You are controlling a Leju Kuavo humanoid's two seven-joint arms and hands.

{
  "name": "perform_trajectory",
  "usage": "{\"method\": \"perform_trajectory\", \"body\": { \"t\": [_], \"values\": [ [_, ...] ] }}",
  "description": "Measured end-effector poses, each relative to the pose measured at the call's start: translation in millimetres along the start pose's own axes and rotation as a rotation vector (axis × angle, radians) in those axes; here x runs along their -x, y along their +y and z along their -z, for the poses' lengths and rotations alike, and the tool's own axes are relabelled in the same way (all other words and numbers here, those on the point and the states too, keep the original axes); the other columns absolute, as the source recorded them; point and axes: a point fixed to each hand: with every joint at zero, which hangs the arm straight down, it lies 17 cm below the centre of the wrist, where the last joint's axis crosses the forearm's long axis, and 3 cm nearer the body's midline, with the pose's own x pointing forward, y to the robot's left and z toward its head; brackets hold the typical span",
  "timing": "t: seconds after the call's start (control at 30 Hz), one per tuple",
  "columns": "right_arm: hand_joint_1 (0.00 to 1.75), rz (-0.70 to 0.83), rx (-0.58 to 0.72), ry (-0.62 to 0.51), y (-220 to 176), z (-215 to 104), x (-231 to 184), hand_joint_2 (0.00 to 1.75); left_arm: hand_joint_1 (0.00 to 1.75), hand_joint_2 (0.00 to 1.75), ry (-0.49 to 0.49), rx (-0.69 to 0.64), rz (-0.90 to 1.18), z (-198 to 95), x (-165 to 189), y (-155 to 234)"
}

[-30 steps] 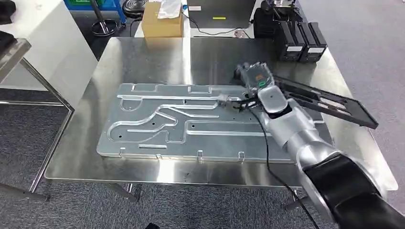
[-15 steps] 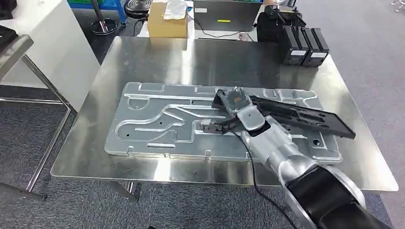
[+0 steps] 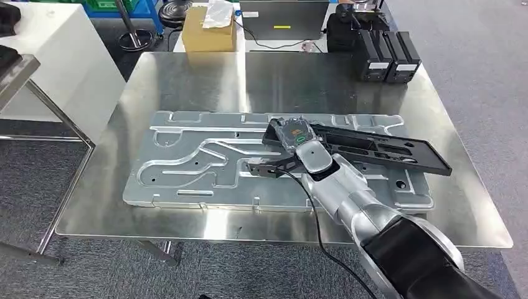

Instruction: Take the parts from the cabinet and place them on the table.

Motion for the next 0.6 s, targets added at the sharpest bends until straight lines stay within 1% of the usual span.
{"method": "perform_trajectory", "body": {
  "t": [0.3, 0.33, 0.37, 0.4, 0.43, 0.5, 0.6],
  "values": [
    [1.75, 0.004, 0.004, 0.006, -2, 1, 0, 1.75, 0.0, 1.75, 0.003, -0.002, -0.003, 0, 1, 0],
    [0.0, 0.011, 0.01, 0.015, -7, 2, 3, 1.75, 0.0, 1.75, 0.035, -0.028, -0.002, 0, 8, 4],
    [0.0, 0.014, 0.01, 0.019, -7, 2, 4, 1.75, 0.0, 1.75, 0.056, -0.045, -0.007, 0, 12, 7],
    [0.0, 0.016, 0.012, 0.024, -8, 3, 6, 1.75, 0.0, 0.0, 0.072, -0.057, -0.012, 0, 14, 10],
    [0.0, 0.022, 0.012, 0.033, -8, 3, 8, 0.0, 0.0, 0.0, 0.087, -0.067, -0.021, 0, 15, 11],
    [0.0, 0.04, 0.018, 0.048, -12, 4, 13, 0.0, 0.0, 0.0, 0.109, -0.086, -0.022, 0, 20, 14],
    [0.0, 0.105, 0.01, 0.075, -5, 1, 17, 0.0, 0.0, 0.0, 0.138, -0.104, -0.021, -1, 27, 17]
  ]
}}
